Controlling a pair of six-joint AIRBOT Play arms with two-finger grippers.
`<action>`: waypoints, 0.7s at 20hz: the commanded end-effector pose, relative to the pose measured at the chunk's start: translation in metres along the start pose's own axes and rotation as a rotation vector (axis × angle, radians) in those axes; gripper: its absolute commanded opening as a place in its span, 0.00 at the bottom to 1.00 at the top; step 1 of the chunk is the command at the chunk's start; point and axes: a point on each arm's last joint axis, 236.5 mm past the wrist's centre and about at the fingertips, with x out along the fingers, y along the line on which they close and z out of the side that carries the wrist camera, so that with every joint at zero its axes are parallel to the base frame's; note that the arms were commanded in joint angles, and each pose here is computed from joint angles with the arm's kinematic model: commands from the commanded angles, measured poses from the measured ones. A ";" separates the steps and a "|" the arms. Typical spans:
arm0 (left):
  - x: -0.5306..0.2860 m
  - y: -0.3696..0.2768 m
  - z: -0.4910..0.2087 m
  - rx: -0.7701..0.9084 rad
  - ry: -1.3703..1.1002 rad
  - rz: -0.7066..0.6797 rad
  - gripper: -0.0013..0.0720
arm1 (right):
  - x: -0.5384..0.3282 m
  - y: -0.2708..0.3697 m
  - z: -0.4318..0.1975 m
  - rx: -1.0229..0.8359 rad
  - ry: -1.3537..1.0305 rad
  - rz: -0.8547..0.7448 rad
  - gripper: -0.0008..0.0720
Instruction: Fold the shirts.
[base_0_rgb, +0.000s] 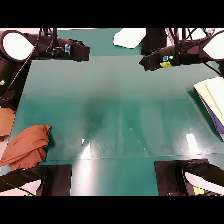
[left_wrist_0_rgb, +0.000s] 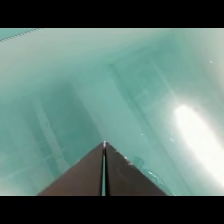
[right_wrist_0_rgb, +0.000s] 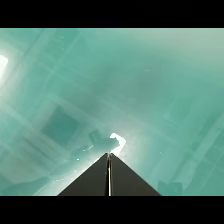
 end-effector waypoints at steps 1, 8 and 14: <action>0.000 0.000 0.000 0.000 0.000 0.000 0.05 | 0.000 0.001 0.000 -0.001 0.002 0.002 0.04; 0.000 0.000 0.000 0.000 0.000 0.000 0.05 | 0.000 0.002 -0.004 -0.001 0.015 0.004 0.03; -0.005 0.007 0.018 -0.003 -0.072 0.016 0.05 | 0.000 0.003 -0.013 -0.001 0.054 0.009 0.03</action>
